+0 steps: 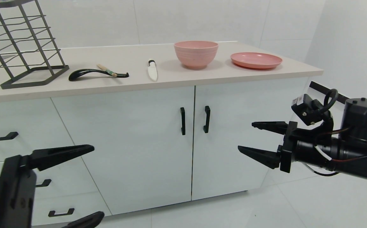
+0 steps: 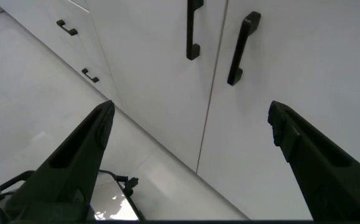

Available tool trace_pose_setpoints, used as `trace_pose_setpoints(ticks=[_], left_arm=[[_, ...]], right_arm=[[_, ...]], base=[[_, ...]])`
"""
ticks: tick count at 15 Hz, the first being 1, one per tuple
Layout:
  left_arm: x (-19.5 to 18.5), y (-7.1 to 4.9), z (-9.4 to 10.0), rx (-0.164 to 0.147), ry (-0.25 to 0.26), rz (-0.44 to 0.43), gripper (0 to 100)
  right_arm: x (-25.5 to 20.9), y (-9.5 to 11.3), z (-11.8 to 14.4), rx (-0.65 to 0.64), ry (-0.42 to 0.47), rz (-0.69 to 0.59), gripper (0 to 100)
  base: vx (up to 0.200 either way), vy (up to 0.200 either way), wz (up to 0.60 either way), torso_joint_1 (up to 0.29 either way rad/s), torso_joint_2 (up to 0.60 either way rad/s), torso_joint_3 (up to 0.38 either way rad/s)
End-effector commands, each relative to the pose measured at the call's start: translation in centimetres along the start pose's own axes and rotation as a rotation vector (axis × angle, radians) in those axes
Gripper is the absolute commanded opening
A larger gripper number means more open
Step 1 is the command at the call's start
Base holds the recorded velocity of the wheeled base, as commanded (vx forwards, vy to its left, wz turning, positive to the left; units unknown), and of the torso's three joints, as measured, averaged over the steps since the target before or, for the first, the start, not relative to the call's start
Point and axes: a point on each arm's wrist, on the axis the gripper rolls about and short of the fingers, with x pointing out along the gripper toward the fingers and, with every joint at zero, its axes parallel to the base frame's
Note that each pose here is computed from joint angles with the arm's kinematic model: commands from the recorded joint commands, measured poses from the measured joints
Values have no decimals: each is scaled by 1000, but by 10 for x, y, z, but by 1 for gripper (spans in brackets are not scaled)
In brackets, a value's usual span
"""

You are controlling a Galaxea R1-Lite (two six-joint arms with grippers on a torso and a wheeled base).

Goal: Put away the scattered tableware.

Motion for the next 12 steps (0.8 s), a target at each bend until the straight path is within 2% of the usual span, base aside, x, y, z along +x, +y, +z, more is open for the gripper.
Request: trace_pose_setpoints(ticks=[1, 3, 5, 8, 9, 12], left_arm=[[38, 17, -15, -52, 84, -55, 100], [58, 27, -29, -80, 124, -65, 100], [83, 36, -40, -77, 129, -80, 100], [115, 45, -54, -50, 77, -92, 100], [131, 48, -61, -37, 75, -78, 100], [158, 47, -60, -28, 34, -87, 100]], right_arm=[[4, -1, -3, -7, -13, 37, 100], [13, -5, -9, -16, -17, 68, 100], [28, -12, -21, -25, -20, 106, 100], [53, -24, -35, -50, -54, 149, 100], [64, -32, -43, -56, -64, 146, 100], [84, -53, -57, -56, -76, 142, 100]], base=[[0, 0, 0, 0, 0, 0], [0, 0, 0, 0, 0, 0], [0, 0, 0, 0, 0, 0], [0, 0, 0, 0, 0, 0], [0, 0, 0, 0, 0, 0], [0, 0, 0, 0, 0, 0]])
